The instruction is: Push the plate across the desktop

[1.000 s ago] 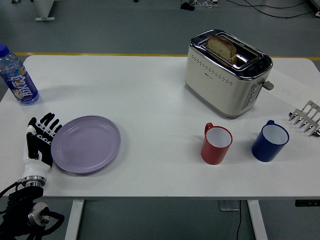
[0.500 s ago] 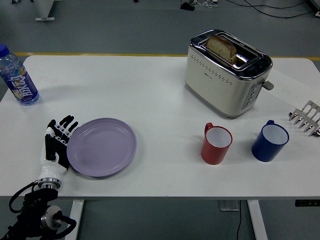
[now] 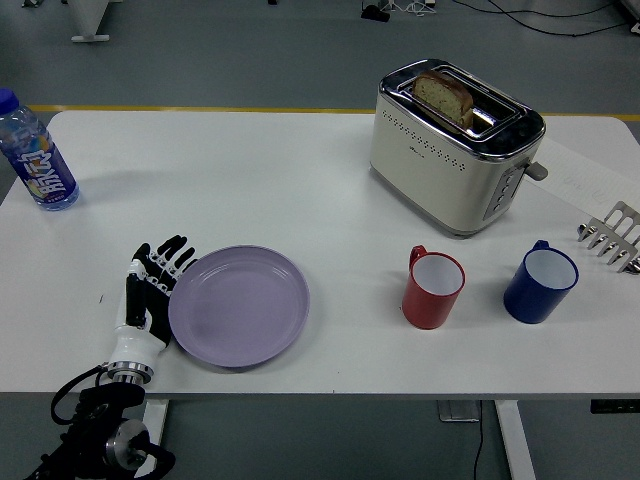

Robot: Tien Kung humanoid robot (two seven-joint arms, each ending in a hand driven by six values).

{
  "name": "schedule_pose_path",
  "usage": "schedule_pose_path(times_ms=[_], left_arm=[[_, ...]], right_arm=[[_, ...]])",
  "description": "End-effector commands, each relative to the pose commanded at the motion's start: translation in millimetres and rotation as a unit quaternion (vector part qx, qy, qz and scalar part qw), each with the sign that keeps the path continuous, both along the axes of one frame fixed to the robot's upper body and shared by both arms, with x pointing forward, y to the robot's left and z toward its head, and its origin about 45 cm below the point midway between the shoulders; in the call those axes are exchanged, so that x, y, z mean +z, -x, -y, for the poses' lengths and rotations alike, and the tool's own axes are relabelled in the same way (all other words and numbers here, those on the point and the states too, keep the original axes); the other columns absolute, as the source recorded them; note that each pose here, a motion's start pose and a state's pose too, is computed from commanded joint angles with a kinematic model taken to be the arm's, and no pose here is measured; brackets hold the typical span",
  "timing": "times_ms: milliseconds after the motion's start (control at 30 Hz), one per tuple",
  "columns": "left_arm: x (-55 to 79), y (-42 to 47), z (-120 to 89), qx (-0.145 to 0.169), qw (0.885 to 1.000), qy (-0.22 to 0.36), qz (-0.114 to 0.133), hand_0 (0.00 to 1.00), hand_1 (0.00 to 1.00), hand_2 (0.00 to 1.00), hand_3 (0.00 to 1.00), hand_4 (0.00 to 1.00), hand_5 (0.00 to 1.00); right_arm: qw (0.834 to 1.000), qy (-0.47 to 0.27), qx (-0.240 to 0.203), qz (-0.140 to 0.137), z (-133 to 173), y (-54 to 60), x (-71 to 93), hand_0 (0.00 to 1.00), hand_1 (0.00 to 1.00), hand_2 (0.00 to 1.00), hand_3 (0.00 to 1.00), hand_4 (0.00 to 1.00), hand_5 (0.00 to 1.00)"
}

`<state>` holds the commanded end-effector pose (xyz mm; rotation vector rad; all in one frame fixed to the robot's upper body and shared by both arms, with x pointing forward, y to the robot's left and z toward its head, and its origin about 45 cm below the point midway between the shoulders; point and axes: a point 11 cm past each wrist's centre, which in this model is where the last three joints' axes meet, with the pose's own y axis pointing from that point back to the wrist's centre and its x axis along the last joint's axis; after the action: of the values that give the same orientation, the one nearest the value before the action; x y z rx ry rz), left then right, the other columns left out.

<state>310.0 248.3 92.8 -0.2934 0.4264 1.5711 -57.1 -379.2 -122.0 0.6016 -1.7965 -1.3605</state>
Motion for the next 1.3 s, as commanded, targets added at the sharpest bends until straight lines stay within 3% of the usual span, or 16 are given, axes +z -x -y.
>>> schedule_pose_path(times_ms=[500,967,1100,1300], left_arm=[[1.8,3.7,42.0,-0.054,0.998,0.015,0.002,0.763,0.795,0.8,0.67,0.484,0.998],[6.8,7.2,67.6,-0.092,0.995,0.022,0.008,0.761,0.795,0.799,0.667,0.482,0.998],[7.9,6.2,67.3,-0.092,0.996,0.021,0.009,0.761,0.794,0.798,0.668,0.479,0.998],[12.4,-1.0,50.0,-0.062,0.998,0.011,0.019,0.76,0.793,0.797,0.666,0.469,0.998]], right_arm=[[1.0,0.002,0.002,0.005,1.3,-5.3,0.1,0.573,0.56,0.682,0.593,0.394,0.407],[1.0,0.002,0.005,0.008,2.1,-8.9,0.1,0.573,0.56,0.681,0.592,0.394,0.409],[1.0,0.003,0.005,0.009,2.1,-9.4,0.1,0.574,0.56,0.681,0.592,0.394,0.409],[1.0,0.002,0.004,0.009,1.4,-9.2,-0.2,0.574,0.56,0.681,0.592,0.395,0.408]])
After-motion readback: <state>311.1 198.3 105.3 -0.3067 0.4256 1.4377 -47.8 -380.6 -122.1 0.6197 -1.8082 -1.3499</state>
